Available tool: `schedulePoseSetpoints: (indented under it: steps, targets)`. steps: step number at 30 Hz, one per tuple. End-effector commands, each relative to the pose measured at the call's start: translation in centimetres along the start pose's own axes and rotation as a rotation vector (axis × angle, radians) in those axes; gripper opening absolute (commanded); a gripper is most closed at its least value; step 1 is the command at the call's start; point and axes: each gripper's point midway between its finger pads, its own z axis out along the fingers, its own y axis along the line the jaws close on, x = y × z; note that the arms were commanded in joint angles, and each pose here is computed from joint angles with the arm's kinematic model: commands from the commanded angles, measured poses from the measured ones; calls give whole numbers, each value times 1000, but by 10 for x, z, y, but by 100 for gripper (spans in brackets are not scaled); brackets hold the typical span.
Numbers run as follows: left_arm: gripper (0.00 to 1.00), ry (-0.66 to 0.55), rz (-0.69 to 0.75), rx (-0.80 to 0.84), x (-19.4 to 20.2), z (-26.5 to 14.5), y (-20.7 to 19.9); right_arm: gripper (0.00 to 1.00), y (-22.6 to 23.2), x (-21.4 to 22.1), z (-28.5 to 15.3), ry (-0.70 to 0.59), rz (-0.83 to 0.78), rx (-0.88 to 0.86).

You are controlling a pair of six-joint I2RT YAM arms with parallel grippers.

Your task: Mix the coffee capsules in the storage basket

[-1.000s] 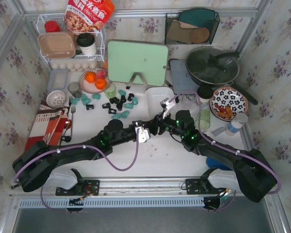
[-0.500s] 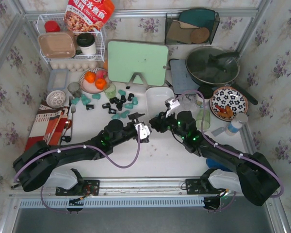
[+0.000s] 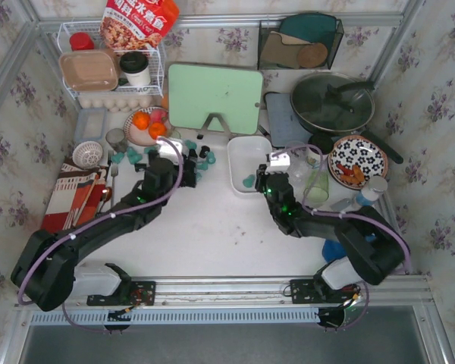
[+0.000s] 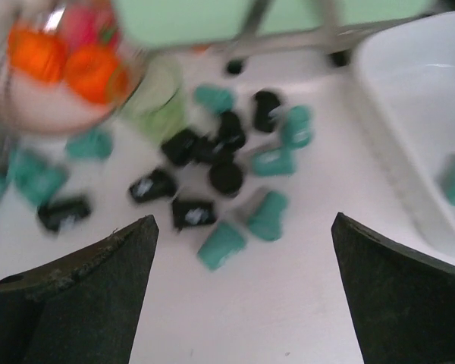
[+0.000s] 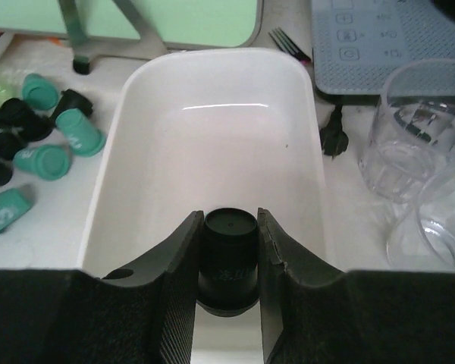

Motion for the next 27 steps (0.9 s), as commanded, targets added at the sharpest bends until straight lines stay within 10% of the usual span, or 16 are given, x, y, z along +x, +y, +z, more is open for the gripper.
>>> schedulePoseSetpoints:
  steps: [1,11,27]
  targets:
    - [99,273,-308,-259,66,-18,44,9,-5,-13,24,-80,-15,91]
    - [95,429,-319,-415,89,-24,59,61,-1,-5,19,-35,-44,52]
    - [89,473,-447,-455,113,26,39,64,10,-6,12,-9,-27,-24]
